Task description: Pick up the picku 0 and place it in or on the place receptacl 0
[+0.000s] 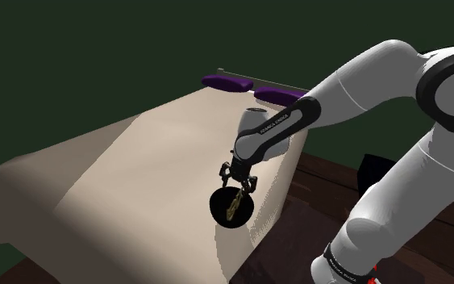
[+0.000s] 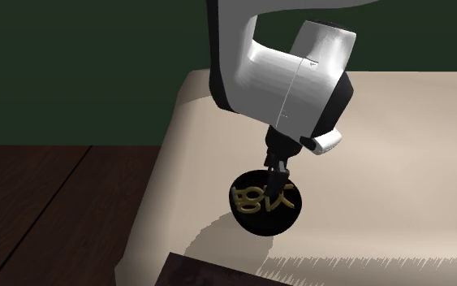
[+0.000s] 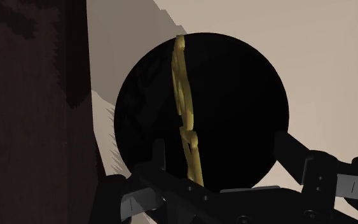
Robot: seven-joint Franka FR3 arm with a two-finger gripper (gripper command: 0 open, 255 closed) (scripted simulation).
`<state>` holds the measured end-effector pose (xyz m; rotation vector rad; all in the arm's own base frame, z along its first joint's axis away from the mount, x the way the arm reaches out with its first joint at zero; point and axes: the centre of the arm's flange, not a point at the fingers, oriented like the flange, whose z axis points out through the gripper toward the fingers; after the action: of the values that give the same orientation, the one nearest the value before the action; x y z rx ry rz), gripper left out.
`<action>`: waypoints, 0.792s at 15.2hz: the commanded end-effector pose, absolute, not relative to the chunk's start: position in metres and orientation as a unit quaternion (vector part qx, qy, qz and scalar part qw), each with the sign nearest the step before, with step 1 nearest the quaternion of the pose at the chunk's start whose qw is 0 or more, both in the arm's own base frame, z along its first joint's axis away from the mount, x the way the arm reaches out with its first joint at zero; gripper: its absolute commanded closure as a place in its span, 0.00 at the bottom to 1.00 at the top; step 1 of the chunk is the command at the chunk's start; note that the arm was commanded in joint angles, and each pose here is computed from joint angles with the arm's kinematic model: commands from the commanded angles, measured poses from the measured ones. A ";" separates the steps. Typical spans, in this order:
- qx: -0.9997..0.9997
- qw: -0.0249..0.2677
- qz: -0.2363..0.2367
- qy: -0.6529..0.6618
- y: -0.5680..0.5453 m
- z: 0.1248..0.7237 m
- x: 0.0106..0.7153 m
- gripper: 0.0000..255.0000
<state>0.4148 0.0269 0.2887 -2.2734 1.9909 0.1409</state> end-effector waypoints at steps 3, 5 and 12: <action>-0.750 0.058 0.046 0.657 0.021 0.328 0.415 0.00; -0.750 0.058 0.046 0.657 0.019 0.338 0.414 0.00; -0.750 0.058 0.046 0.657 0.019 0.338 0.414 0.00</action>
<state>0.4145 0.0195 0.3381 -2.2734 1.9909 0.1408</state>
